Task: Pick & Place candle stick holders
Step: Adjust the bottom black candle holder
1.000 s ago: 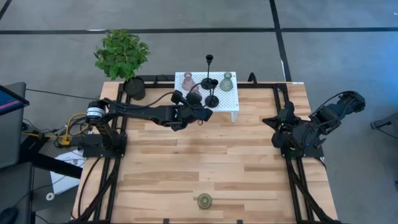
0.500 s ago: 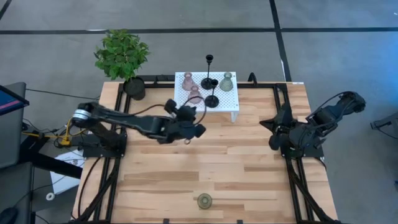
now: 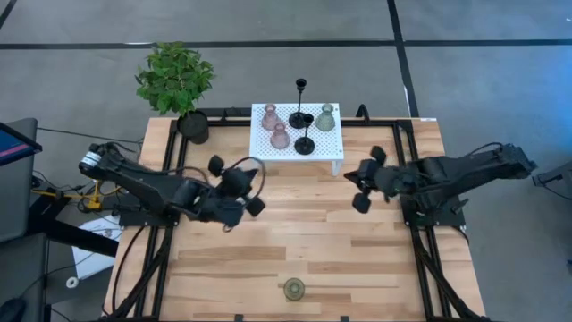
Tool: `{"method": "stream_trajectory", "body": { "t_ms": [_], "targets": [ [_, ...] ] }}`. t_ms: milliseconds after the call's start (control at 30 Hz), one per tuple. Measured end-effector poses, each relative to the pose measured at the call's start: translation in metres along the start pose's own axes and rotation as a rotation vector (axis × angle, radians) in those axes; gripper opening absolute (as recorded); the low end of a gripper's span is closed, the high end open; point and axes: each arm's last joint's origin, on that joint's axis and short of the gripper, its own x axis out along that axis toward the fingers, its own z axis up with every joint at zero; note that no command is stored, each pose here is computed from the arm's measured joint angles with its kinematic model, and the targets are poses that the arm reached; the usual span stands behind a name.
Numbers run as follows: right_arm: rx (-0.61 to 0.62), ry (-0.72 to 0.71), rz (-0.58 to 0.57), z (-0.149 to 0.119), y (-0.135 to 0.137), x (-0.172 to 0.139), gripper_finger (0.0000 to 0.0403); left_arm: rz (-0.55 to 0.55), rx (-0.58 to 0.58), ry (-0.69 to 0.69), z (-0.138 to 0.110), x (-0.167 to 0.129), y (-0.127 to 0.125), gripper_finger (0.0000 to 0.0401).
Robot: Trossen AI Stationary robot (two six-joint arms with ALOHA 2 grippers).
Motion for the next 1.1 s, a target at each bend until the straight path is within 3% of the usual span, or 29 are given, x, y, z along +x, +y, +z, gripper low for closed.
{"method": "stream_trajectory", "body": {
  "t_ms": [133,267,600,767,967,1100],
  "targets": [
    [0.016,-0.032,0.062,0.014,-0.001,0.025,0.0,-0.075,-0.039,0.0,-0.022,-0.019,0.014,0.0001],
    [0.052,-0.077,0.048,0.025,-0.004,0.051,0.0,-0.173,-0.059,-0.013,-0.034,-0.041,0.031,0.0001],
    [0.082,0.016,-0.046,0.017,-0.007,0.122,0.0,-0.292,-0.051,-0.069,-0.038,-0.064,0.074,0.0001],
    [0.055,0.025,-0.081,0.016,-0.016,0.135,0.0,-0.296,-0.025,-0.086,-0.042,-0.065,0.087,0.0001],
    [0.061,-0.02,-0.123,0.024,-0.035,0.128,0.0,-0.265,0.005,-0.101,-0.042,-0.064,0.088,0.0001],
    [0.069,-0.065,-0.074,0.03,-0.048,0.131,0.0,-0.225,0.041,-0.119,-0.042,-0.064,0.09,0.0001]
  ]
}}
